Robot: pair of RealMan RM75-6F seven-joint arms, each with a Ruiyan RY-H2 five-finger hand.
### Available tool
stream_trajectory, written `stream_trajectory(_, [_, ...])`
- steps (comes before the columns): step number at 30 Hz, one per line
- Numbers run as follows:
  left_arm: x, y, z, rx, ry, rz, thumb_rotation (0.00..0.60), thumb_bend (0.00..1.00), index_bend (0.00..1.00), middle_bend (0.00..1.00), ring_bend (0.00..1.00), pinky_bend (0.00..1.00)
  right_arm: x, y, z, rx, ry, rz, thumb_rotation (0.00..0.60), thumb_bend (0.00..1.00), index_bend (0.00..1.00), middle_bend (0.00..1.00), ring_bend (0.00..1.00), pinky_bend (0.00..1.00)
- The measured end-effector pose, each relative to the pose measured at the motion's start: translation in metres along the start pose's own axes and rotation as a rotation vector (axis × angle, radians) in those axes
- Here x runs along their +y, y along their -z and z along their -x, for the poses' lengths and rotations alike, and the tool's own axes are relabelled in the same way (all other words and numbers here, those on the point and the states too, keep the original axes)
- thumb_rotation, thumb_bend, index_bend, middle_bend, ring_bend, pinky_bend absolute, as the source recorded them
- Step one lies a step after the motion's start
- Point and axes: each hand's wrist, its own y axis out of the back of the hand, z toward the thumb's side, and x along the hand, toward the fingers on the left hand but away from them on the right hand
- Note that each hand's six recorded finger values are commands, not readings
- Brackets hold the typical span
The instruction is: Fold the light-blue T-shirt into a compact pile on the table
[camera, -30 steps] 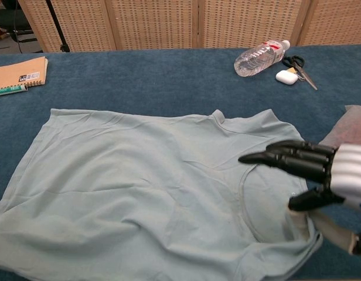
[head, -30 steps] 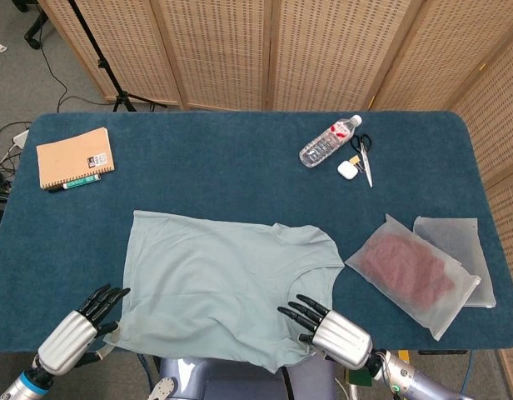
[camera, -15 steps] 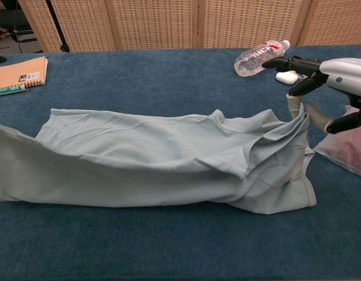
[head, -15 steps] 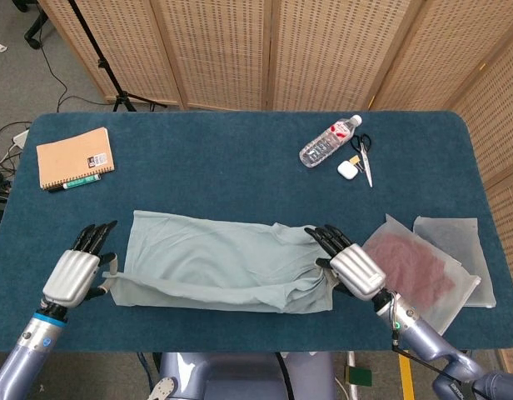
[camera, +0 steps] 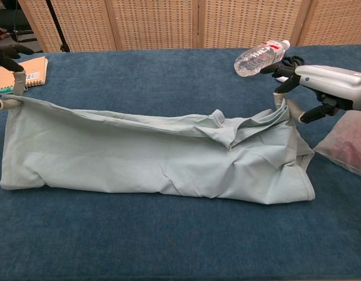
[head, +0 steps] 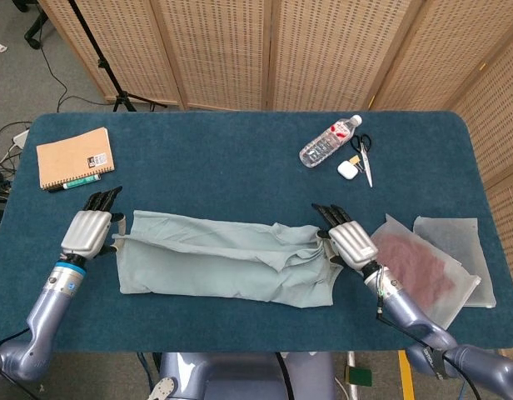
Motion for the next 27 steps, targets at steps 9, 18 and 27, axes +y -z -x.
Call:
stream_trajectory(9, [-0.011,0.007,-0.036,0.068,0.032,0.020,0.600,0.53,0.80,0.00,0.00,0.00,-0.014,0.005,0.032,-0.061,0.001,0.002,0.600,0.76,0.63,0.00,0.00,0.00])
stream_trajectory(18, [-0.017,0.010,-0.058,0.115,0.043,0.013,0.600,0.52,0.80,0.00,0.00,0.00,-0.022,0.004,0.053,-0.104,-0.004,-0.008,0.600,0.76,0.63,0.00,0.00,0.00])
stream_trajectory(27, [-0.033,0.014,-0.074,0.177,0.071,-0.015,0.600,0.50,0.70,0.00,0.00,0.00,-0.032,0.007,0.066,-0.141,-0.018,-0.018,0.600,0.76,0.63,0.00,0.00,0.00])
